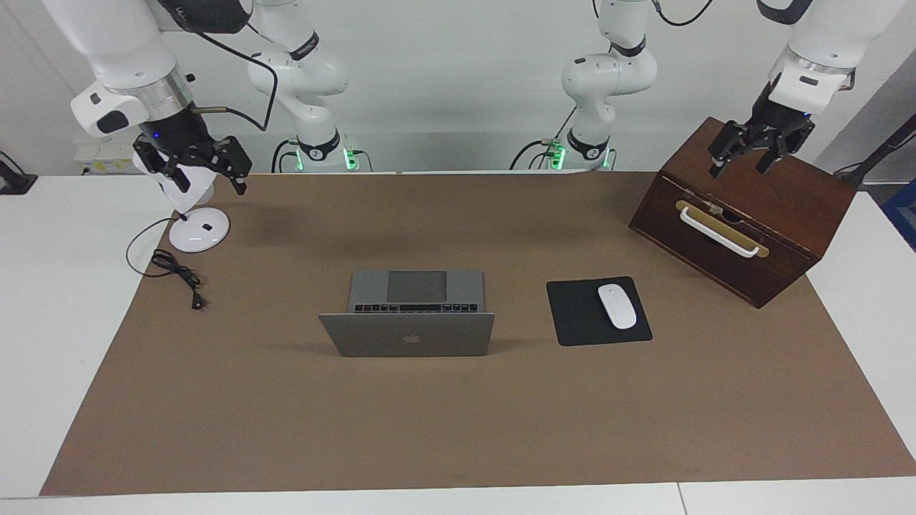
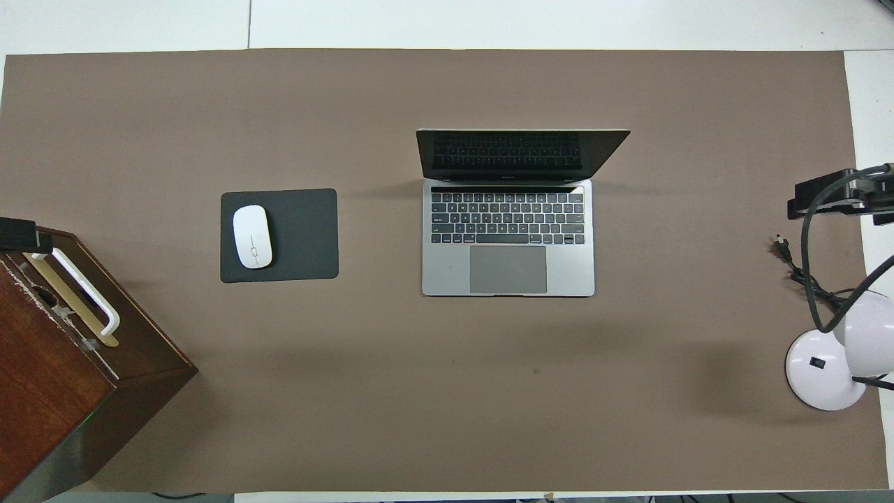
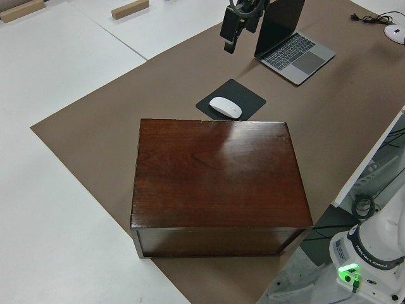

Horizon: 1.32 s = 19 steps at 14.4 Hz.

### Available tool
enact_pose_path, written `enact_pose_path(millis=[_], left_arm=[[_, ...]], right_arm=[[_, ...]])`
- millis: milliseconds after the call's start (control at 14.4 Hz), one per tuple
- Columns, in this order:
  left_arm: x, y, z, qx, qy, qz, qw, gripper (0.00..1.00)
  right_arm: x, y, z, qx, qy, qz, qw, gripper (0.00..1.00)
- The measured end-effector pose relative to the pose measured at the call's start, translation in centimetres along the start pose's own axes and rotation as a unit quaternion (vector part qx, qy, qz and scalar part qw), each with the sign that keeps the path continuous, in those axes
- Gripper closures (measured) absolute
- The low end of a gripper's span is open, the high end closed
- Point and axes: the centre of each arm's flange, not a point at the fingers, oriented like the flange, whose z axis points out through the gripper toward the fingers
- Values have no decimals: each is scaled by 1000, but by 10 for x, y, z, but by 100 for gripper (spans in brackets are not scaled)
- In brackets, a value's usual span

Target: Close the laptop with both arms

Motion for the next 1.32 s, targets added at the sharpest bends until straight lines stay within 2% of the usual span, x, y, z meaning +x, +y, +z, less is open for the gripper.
enact_pose_path(millis=[835,1322], left_arm=[[0,0,0,0,0,0,1000,0],[0,5,-1,0,2,5,1000,0]], right_arm=[[0,0,0,0,0,0,1000,0],[3,7,-1,1,12,6,1000,0]])
